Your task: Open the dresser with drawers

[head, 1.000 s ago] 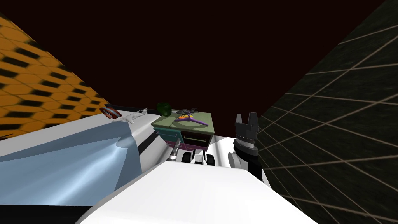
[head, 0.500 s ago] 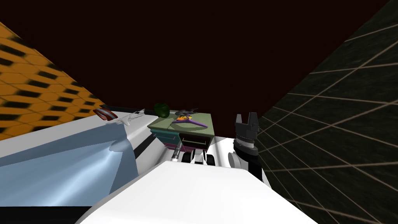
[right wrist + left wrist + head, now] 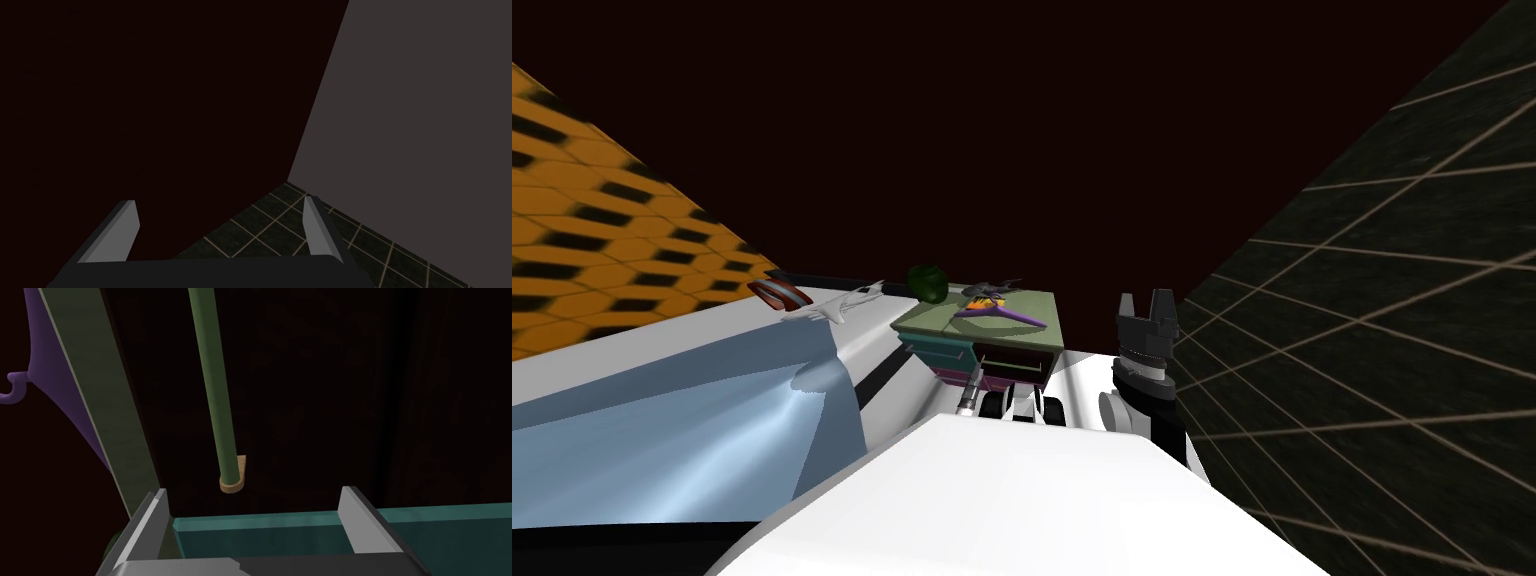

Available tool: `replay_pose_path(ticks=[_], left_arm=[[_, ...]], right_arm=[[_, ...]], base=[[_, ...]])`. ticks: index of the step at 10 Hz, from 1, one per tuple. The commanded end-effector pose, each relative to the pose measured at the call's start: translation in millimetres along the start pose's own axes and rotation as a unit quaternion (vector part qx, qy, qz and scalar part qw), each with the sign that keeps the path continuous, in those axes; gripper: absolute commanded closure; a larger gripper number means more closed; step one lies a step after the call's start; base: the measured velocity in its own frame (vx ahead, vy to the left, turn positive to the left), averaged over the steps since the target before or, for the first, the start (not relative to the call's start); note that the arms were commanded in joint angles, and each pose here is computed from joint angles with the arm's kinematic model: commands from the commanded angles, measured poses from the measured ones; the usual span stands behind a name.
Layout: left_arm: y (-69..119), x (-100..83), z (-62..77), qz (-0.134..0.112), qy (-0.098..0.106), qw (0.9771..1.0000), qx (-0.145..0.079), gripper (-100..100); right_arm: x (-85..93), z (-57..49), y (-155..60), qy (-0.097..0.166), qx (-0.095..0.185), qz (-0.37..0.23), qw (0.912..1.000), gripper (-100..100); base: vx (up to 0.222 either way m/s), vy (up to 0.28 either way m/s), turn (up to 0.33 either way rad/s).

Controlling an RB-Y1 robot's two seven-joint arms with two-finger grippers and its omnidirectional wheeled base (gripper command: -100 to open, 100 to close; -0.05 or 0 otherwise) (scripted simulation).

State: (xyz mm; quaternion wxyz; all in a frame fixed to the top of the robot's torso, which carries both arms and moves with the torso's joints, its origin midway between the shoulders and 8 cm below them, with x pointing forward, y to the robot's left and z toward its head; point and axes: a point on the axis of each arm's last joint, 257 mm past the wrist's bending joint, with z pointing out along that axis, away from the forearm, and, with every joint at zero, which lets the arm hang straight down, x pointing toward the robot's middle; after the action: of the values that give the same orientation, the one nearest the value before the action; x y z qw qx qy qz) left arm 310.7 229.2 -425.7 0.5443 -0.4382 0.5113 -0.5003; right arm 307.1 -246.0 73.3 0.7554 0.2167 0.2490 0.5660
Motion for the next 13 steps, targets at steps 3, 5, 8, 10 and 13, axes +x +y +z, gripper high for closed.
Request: replay_pose_path(ticks=[3,5,8,10,13], left_arm=[[-1.3,-3.8,23.5,0.0,0.002,1.0,-0.001,-100],[-3.1,-4.6,28.7,0.0,0.002,1.0,0.001,-100],[-0.1,-0.6,0.5,0.0,0.0,1.0,-0.001,100],[-0.1,-0.6,0.5,0.0,0.0,1.0,-0.001,100],[1.7,-17.2,1.3,0.016,0.005,0.9999,-0.003,-100]], right_arm=[[0.0,0.0,0.0,0.0,0.0,0.0,1.0,0],[0.0,0.0,0.0,0.0,0.0,0.0,1.0,0],[0.0,0.0,0.0,0.0,0.0,0.0,1.0,0],[0.0,0.0,0.0,0.0,0.0,0.0,1.0,0],[0.0,0.0,0.0,0.0,0.0,0.0,1.0,0]], base=[[-0.021,-0.012,0.007],[-0.012,-0.005,0.005],[0.018,0.012,-0.012],[0.02,0.007,-0.002],[0.005,0.004,-0.001]])
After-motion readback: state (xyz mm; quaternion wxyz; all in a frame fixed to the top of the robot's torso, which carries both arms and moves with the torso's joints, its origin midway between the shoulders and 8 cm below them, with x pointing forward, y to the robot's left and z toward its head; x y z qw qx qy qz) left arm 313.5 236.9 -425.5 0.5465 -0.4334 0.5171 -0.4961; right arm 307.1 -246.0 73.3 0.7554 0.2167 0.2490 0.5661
